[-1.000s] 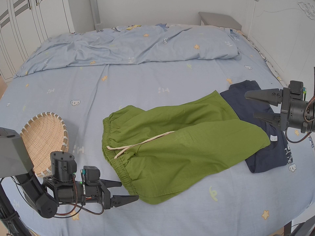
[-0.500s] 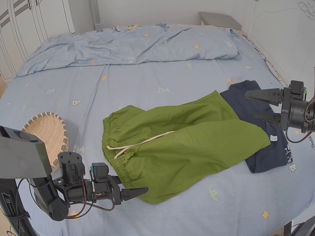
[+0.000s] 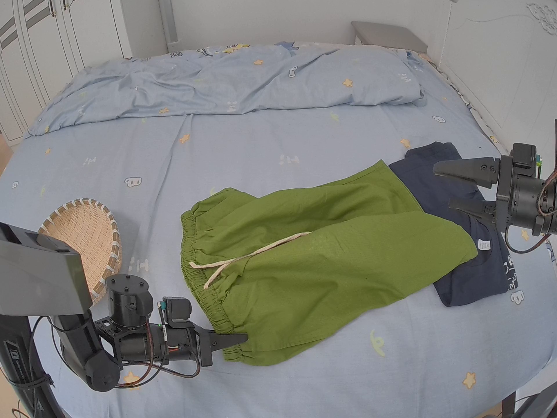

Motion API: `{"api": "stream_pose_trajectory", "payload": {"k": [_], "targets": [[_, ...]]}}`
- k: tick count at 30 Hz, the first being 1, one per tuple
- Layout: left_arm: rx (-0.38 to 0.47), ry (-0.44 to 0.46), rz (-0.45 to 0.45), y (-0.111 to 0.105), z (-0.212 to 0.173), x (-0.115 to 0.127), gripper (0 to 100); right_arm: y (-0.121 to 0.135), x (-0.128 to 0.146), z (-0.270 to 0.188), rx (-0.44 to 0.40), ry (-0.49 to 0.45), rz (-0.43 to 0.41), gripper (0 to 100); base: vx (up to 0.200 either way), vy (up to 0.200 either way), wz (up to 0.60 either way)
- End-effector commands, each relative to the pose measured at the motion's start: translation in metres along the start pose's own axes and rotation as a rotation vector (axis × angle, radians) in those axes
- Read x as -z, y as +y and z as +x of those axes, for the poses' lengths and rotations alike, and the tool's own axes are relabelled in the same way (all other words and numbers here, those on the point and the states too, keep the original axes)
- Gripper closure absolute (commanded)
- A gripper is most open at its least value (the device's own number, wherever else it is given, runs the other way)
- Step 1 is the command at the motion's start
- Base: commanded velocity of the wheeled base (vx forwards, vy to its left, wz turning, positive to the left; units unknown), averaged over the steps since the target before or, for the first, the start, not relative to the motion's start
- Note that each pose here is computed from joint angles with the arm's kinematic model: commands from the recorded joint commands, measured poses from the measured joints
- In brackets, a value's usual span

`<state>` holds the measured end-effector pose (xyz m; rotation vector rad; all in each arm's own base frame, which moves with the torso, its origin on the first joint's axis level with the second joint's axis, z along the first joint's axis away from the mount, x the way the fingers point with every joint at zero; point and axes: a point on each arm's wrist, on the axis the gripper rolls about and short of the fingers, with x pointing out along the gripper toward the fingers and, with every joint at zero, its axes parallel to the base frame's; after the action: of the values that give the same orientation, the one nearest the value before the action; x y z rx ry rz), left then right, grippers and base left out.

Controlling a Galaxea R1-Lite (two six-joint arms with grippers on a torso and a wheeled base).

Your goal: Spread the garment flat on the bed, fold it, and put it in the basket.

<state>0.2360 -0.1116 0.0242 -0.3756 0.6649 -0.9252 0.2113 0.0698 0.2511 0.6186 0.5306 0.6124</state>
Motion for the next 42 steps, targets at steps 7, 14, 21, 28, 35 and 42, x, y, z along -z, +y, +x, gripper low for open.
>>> {"api": "stream_pose_trajectory", "payload": {"k": [7,14,21,28,35,42], "targets": [[-0.091,0.016,-0.261,-0.022,-0.074,-0.066,100,-0.002,0.001,0.002,0.005,0.014,-0.014,0,0.0,0.0,0.0],[-0.074,0.045,-0.365,-0.013,-0.122,-0.063,100,-0.007,0.011,0.006,0.014,0.063,0.004,0,0.0,0.0,0.0],[-0.172,0.037,-0.38,0.005,-0.148,-0.033,100,-0.03,0.024,0.009,0.11,0.143,0.043,0,0.0,0.0,0.0],[-0.213,0.064,-0.397,0.009,-0.166,-0.019,100,-0.078,0.058,0.012,0.25,0.276,0.059,0,0.0,0.0,0.0],[-0.216,0.078,-0.377,0.01,-0.168,-0.016,100,-0.106,0.094,0.006,0.279,0.422,0.032,0,0.0,0.0,0.0],[-0.214,0.078,-0.369,0.011,-0.167,-0.017,100,-0.12,0.114,-0.006,0.227,0.504,-0.038,0,0.0,0.0,0.0]]}}
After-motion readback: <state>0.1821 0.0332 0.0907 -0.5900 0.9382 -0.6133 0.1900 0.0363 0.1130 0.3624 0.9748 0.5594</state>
